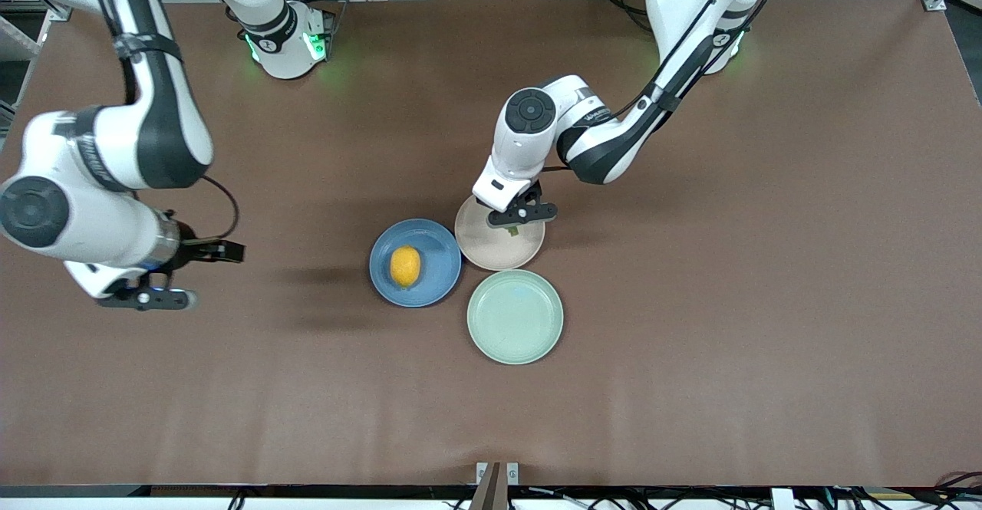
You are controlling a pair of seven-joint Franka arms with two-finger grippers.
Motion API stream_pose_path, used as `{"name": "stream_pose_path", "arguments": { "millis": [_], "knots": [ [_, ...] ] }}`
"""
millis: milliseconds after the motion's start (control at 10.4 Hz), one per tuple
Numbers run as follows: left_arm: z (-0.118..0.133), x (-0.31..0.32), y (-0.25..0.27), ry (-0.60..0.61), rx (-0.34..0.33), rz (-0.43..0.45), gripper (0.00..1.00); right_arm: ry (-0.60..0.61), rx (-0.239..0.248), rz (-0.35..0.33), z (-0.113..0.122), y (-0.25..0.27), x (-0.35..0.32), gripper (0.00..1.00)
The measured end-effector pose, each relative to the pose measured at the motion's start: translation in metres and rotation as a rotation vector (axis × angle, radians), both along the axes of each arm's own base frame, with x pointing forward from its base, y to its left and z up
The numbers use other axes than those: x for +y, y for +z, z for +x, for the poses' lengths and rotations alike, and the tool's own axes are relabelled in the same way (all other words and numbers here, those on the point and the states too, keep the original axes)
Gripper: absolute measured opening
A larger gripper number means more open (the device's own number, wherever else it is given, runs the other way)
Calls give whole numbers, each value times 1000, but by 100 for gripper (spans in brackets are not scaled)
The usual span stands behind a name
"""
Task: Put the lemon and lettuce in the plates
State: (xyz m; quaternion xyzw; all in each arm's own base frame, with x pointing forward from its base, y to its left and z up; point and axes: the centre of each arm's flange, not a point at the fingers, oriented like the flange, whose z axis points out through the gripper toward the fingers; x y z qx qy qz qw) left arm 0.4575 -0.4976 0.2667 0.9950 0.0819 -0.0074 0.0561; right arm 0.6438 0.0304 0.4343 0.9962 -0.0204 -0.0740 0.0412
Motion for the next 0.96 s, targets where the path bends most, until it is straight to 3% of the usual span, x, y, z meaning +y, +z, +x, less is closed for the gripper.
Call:
{"name": "stream_pose_path", "arguments": {
  "millis": [386,579,964],
  "knots": [
    [9,8,-3,18,-1,6,72,-35,-46,-3,-11,44,-35,100],
    [27,23,0,40,-9,2,99,-46,-66,1,-22,72,-42,100],
    [85,85,7,35,-37,-2,100,-89,-105,11,-50,128,-67,100]
  ]
}}
